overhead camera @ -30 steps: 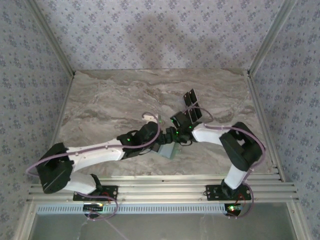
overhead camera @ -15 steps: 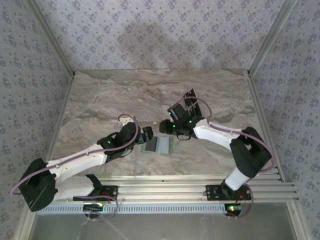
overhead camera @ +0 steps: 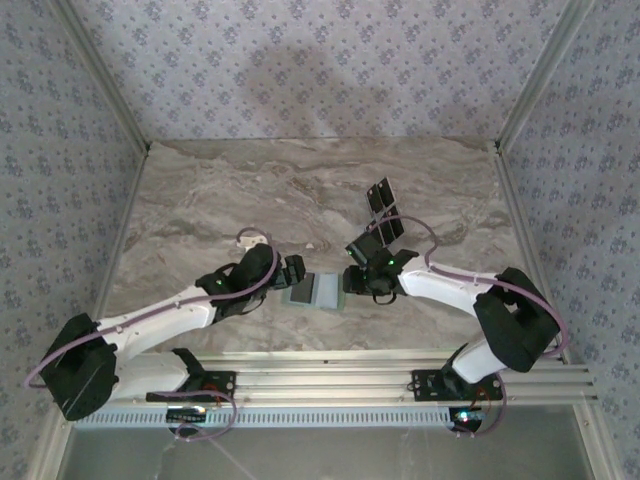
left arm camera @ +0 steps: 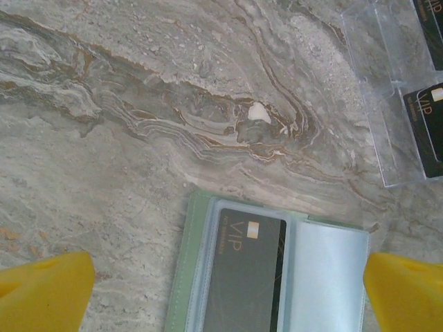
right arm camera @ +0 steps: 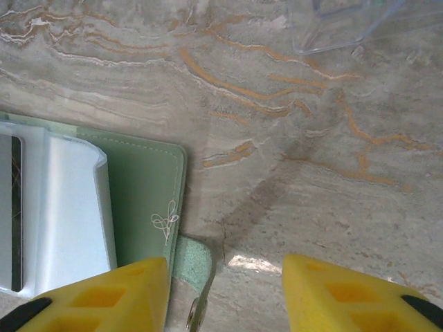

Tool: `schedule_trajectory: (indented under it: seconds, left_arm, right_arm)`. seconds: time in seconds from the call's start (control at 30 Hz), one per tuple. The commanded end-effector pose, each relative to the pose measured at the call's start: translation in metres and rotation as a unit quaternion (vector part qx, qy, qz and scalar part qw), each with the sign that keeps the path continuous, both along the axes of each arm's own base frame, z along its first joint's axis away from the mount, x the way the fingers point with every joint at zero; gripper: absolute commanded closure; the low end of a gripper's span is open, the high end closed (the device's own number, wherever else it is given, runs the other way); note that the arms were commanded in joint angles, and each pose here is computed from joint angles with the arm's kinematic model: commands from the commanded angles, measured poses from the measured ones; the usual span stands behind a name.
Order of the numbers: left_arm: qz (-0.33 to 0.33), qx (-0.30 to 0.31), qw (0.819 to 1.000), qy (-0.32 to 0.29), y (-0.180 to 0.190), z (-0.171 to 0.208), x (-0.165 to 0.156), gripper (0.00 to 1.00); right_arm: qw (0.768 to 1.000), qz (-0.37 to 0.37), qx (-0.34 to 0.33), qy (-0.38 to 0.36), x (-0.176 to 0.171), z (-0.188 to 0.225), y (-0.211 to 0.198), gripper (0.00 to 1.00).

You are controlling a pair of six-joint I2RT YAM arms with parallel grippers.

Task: Put the credit cards into the card holder
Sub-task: Move the card holder to the center of the table, then close the card holder at the center of the table.

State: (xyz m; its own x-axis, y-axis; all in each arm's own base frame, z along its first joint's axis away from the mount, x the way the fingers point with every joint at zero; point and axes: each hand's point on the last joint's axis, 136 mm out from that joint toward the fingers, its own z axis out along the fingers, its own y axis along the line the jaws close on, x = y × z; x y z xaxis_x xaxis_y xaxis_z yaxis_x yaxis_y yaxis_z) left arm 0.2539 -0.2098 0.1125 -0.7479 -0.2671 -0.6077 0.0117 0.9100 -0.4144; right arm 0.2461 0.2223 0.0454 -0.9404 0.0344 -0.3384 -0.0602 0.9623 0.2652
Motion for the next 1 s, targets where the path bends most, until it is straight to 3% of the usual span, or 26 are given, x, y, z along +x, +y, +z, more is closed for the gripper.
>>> schedule_trajectory:
  seconds: [0.0,0.17,0.27,0.97]
  left_arm:
    - [-0.009,0.006,1.0,0.002,-0.001,-0.003,0.001,0.0]
    - [-0.013,0.011,1.0,0.007,-0.003,-0.009,0.002,0.0]
    - [-0.025,0.012,1.0,0.012,-0.009,-0.014,0.003,0.0]
    - [-0.056,0.034,0.997,0.051,-0.025,-0.059,0.005,0.0]
  right_arm:
    - [1.0,-0.009,-0.007,-0.004,0.001,0.0,-0.004,0.58]
    - [1.0,-0.004,-0.003,0.003,0.003,-0.005,-0.001,0.88]
    - [1.0,-0.002,0.0,0.007,0.002,-0.009,0.0,0.96]
    - [1.0,0.0,0.017,0.018,0.004,-0.017,0.004,1.0]
